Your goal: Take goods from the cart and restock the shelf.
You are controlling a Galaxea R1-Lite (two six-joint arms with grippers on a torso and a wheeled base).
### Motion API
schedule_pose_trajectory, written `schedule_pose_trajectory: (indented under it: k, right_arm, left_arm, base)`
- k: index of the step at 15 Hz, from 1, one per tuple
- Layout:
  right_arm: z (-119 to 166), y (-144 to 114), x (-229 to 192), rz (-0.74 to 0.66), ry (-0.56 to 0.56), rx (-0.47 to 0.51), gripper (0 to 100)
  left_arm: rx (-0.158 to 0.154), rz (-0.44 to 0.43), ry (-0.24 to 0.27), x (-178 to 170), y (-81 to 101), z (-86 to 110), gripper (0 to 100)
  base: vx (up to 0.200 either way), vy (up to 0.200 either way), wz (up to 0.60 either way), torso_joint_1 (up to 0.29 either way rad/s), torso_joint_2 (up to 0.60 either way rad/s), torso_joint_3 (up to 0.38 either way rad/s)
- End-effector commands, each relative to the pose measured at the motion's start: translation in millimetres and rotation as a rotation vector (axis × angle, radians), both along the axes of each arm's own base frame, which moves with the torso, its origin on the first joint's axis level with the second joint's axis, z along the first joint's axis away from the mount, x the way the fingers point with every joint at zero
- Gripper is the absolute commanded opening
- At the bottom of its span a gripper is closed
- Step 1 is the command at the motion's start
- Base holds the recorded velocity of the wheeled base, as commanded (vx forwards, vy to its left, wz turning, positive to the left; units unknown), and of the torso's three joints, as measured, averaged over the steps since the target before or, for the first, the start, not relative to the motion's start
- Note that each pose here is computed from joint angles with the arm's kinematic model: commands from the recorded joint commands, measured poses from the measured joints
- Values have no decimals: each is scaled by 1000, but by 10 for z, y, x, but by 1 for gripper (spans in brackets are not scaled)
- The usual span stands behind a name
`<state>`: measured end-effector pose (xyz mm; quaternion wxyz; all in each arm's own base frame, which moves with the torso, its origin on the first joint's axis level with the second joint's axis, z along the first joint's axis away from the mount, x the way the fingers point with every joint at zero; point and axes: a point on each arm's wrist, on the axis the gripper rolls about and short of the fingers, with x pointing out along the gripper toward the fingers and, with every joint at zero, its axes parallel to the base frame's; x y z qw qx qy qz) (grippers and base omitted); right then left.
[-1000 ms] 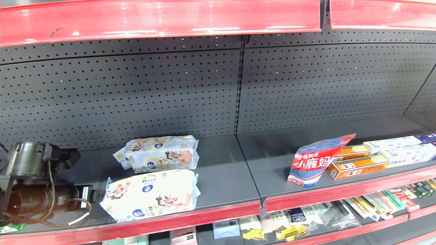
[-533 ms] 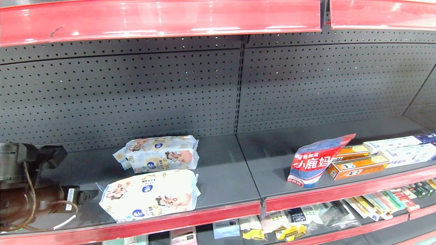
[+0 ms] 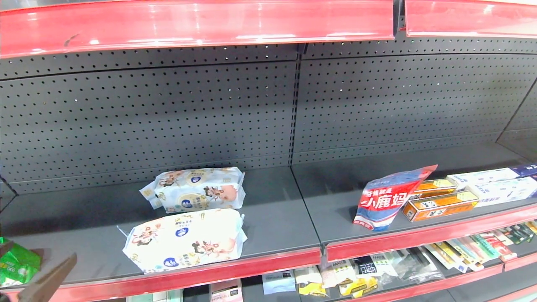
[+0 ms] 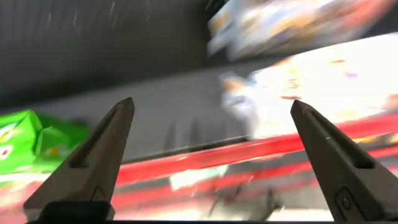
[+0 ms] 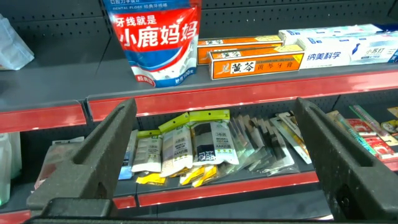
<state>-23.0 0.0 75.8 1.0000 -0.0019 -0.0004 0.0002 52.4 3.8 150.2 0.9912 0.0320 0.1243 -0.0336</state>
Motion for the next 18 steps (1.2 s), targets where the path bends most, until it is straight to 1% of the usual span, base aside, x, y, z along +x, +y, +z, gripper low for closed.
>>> schedule_pose_trajectory:
  k: [1,2,3,4,5,6,7,8,9,10,11,12,14,16,18]
  right_arm:
    - [1,0,1,0,-1,-1,100]
    - [1,0,1,0,-1,-1,100]
    - [0,0,1,1,1,-1,100]
    - [0,0,1,0,1,-1,100]
    - [0,0,1,0,1,-1,100]
    - [0,0,1,0,1,-1,100]
    - [0,0,1,0,1,-1,100]
    - [0,0,1,0,1,-1,100]
    - [0,0,1,0,1,-1,100]
    - [0,1,1,3,1,-4,100]
    - [0,1,1,4,1,-5,100]
    - [1,1,1,7,-1,-8,100]
    - [0,1,1,6,1,-5,100]
    - [0,0,1,4,1,-10,100]
    - [1,0,1,4,-1,-10,100]
  left_arm:
    - [-64,-85,-209,-653,-132,-379,100]
    - [-61,-59,-188,-743,-142,-537,100]
    - [-55,-30,-142,-717,-131,-646,100]
    - [-45,85,-170,-692,-102,-657,100]
    - [-31,145,-177,-688,-87,-657,100]
    - [-38,167,-168,-681,-82,-656,100]
    - [-47,194,-172,-682,-83,-654,100]
    - [-49,199,-184,-687,-87,-658,100]
    - [-50,185,-195,-677,-88,-672,100]
    - [-66,96,-226,-669,-107,-659,100]
    - [-78,46,-214,-670,-118,-670,100]
    - [-73,8,-211,-670,-127,-671,100]
    - [-50,17,-213,-670,-124,-671,100]
    - [-47,35,-213,-670,-120,-671,100]
    - [-46,35,-213,-670,-120,-671,100]
  base:
    - [0,0,0,0,0,0]
    - [0,0,0,0,0,0]
    - [0,0,0,0,0,0]
    - [0,0,0,0,0,0]
    - [0,0,0,0,0,0]
    - [0,0,0,0,0,0]
    - [0,0,0,0,0,0]
    - [0,0,0,0,0,0]
    - [0,0,0,0,0,0]
    - [0,0,0,0,0,0]
    - [0,0,0,0,0,0]
    - [0,0,0,0,0,0]
    - [0,0,0,0,0,0]
    - [0,0,600,2,2,5]
    - [0,0,600,5,2,2]
